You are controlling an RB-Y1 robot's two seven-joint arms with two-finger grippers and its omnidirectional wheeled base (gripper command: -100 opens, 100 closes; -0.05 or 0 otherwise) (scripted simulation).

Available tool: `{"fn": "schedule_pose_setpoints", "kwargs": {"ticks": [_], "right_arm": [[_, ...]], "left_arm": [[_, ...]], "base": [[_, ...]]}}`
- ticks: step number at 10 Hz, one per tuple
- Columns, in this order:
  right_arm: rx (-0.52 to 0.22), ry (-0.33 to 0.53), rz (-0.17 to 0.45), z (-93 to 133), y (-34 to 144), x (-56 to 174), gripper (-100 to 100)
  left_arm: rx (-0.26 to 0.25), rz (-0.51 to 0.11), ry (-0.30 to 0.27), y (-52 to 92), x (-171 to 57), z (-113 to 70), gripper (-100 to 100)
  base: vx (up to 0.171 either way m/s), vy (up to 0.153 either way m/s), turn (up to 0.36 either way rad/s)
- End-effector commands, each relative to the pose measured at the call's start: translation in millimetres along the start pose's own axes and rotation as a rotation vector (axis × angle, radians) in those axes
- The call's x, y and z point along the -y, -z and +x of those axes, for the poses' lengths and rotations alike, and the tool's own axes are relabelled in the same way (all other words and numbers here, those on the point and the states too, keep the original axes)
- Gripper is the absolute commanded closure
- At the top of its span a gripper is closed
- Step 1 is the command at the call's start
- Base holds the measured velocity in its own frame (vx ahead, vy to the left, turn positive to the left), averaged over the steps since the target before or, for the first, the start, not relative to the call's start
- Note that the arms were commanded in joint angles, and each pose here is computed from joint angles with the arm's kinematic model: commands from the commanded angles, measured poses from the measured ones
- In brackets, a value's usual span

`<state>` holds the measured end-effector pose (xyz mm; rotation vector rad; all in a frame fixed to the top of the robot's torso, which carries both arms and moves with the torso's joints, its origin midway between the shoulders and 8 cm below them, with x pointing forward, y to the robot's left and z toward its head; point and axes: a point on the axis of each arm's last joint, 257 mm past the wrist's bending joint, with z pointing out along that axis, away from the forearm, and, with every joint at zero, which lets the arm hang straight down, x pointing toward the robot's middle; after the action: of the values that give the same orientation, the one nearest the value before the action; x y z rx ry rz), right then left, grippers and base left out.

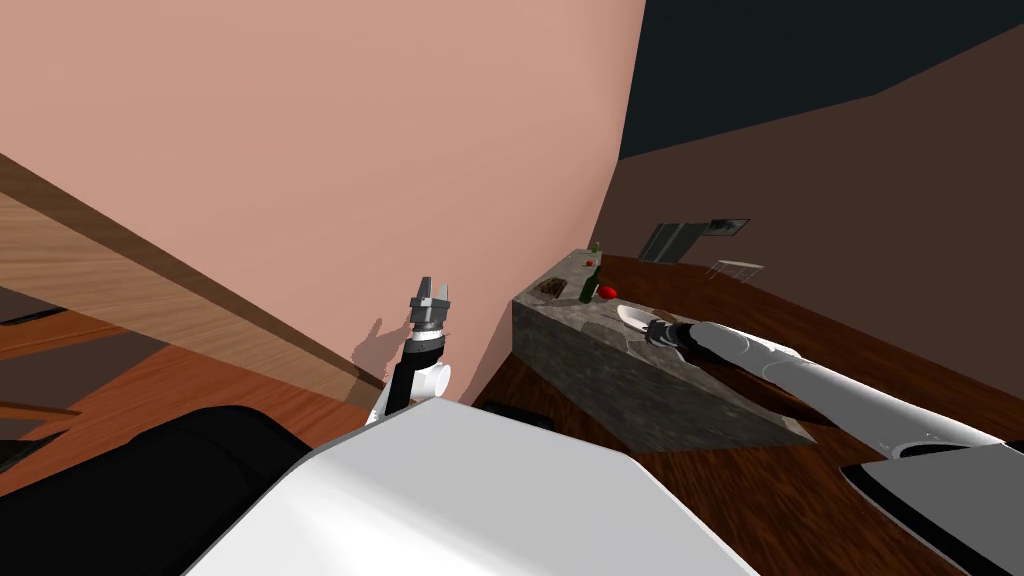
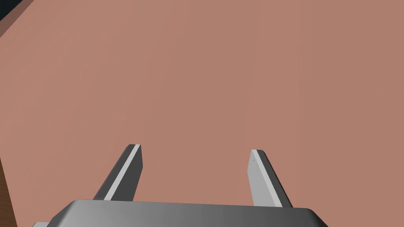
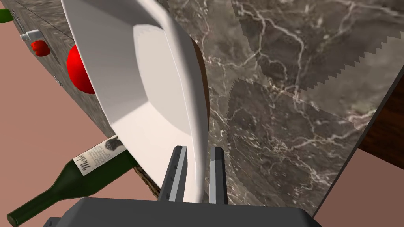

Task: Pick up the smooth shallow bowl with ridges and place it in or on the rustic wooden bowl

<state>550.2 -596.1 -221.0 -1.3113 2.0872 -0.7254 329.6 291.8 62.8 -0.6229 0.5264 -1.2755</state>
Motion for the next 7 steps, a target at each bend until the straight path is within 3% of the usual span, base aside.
{"fn": "schedule_pose_setpoints", "kwargs": {"ticks": [1,2,3,7], "right_arm": [[0.009,-0.011,-0.001,-1.1,2.3,6.9,100],[0.009,-0.011,-0.001,-1.1,2.3,6.9,100],[0.031,-0.020,-0.002,-10.6,13.4,22.5,100],[0.080,-0.032,-0.009,-32.0,35.0,49.1,100]], "left_arm": [[0.000,0.000,0.000,0.0,0.0,0.0,0],[0.000,0.000,0.000,0.0,0.0,0.0,0],[0.000,0.000,0.000,0.0,0.0,0.0,0],[0.000,0.000,0.000,0.0,0.0,0.0,0]], "base": [[-0.019,-0.007,0.004],[-0.005,-0.001,0.000],[-0.024,-0.002,0.002],[-0.036,-0.009,0.011]]}}
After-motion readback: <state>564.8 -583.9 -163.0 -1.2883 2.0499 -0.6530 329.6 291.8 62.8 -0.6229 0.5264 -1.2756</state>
